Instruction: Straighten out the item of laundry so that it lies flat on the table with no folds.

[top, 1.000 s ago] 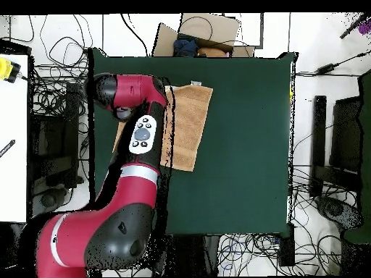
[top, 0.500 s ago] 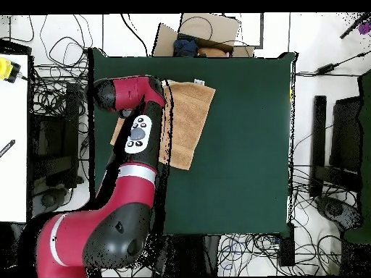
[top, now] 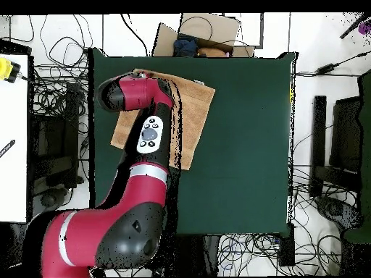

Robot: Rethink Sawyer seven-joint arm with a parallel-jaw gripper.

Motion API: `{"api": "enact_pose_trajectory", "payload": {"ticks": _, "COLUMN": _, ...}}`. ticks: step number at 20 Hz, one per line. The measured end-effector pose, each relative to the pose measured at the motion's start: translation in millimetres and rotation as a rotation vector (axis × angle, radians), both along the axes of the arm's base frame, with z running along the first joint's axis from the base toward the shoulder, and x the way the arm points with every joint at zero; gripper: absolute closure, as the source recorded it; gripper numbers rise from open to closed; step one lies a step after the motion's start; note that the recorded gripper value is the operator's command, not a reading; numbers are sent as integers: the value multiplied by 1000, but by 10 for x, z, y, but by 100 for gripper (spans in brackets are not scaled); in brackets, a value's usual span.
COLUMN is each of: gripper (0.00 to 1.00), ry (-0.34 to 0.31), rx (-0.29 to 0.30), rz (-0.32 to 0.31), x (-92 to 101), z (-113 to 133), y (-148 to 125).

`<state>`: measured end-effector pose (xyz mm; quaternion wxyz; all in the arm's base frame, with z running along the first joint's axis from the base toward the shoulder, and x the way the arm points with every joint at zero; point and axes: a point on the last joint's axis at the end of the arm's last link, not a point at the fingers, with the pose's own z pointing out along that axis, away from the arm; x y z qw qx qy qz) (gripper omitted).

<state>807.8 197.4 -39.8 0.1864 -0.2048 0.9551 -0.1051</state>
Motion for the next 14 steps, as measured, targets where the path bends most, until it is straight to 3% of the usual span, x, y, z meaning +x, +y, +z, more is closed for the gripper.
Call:
{"api": "enact_pose_trajectory", "payload": {"ticks": 3, "gripper": 0, "ry": -81, "rx": 35, "rz": -3, "x": 112, "z": 36, "y": 1}}
{"api": "enact_pose_trajectory", "payload": {"ticks": 14, "gripper": 0, "ry": -85, "rx": 92, "rz": -17, "x": 150, "z": 64, "y": 113}}
